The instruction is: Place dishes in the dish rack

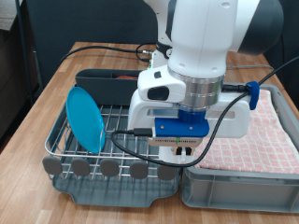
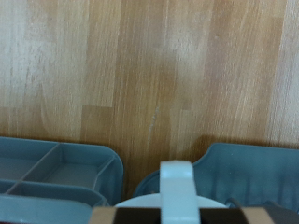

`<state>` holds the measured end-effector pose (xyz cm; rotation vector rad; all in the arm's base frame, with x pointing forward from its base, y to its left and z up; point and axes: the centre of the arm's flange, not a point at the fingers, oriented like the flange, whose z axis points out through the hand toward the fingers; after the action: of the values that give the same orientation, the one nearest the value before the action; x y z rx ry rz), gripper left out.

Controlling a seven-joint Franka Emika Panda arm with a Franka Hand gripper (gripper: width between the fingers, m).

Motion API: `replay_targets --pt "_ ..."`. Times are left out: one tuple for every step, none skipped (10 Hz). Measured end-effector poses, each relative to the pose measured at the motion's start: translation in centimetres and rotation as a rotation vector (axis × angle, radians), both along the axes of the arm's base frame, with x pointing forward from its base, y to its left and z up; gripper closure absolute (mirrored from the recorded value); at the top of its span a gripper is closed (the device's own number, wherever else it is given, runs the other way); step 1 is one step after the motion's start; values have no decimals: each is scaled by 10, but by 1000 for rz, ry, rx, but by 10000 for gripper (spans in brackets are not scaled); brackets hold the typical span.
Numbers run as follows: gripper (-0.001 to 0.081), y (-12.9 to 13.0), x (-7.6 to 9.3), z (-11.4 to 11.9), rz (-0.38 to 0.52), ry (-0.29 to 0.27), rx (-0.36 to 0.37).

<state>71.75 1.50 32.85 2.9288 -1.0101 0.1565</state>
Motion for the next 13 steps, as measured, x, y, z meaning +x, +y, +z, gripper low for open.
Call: replay_targets --pt "735 0 2 -4 -2 -4 1" --pt "735 -1 4 -8 -6 -4 7" --pt "735 -2 4 -13 -8 1 13" --pt "735 -3 5 -19 -6 7 15" --pt "735 -4 5 -25 1 15 15" --pt "735 -5 6 -31 8 22 13" --pt "735 -6 7 -36 14 28 12" --pt "735 -8 9 -41 20 32 9" --pt "735 -9 11 -45 22 35 6" --pt "735 -9 12 -49 23 37 3" --pt "735 -10 14 -52 22 42 1" --pt "735 -11 15 -54 23 43 1" --pt "735 -12 16 -56 27 49 4"
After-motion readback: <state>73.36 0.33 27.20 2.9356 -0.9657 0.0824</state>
